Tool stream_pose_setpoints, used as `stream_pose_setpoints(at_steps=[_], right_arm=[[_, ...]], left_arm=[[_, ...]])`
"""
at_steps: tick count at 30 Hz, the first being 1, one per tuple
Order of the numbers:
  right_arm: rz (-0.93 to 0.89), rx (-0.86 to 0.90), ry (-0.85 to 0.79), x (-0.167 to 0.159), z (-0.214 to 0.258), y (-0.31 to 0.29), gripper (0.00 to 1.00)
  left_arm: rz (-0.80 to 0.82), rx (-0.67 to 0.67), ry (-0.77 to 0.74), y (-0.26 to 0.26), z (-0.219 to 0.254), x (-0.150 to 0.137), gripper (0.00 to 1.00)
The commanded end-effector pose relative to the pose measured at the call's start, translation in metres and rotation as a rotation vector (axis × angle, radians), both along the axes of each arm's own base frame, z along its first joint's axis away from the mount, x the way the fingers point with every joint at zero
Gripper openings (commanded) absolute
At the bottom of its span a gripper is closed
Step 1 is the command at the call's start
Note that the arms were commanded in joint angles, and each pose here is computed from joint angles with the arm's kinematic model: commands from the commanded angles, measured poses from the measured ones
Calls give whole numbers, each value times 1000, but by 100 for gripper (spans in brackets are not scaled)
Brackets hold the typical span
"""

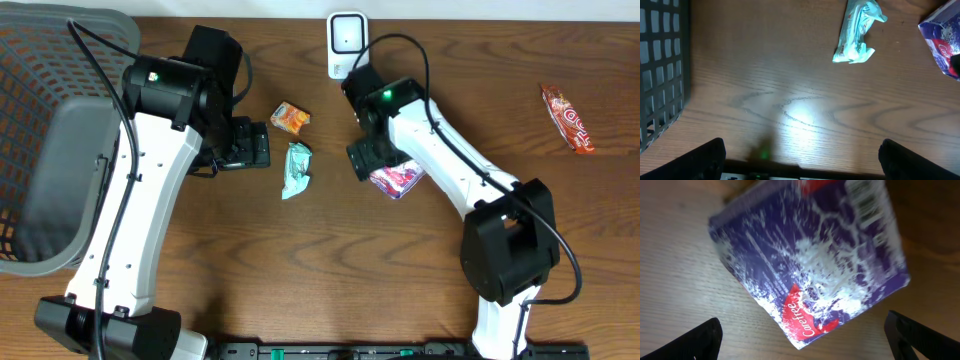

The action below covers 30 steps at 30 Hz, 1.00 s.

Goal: Scan the item barcode

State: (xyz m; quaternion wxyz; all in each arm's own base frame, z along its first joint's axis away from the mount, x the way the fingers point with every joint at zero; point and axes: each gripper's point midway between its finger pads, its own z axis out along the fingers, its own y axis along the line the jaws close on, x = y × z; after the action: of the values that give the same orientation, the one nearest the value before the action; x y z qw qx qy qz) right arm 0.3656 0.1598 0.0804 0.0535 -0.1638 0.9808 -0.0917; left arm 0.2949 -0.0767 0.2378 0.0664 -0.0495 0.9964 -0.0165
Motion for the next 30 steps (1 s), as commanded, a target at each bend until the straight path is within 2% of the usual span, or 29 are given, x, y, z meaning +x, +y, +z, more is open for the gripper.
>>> stream_pose_setpoints(at_steps=[1, 16, 24, 30], right_arm=[[19, -18, 28, -11, -10, -6, 99], [19, -67, 120, -38, -36, -20, 99], [53, -10, 176, -55, -40, 0, 99], [88, -34, 154, -56, -39, 8, 91]], left_arm=[[2, 6, 0, 1, 0, 1, 98], [1, 6, 1, 1, 0, 1, 98], [1, 6, 1, 1, 0, 1, 98], [1, 6, 1, 1, 0, 1, 98]])
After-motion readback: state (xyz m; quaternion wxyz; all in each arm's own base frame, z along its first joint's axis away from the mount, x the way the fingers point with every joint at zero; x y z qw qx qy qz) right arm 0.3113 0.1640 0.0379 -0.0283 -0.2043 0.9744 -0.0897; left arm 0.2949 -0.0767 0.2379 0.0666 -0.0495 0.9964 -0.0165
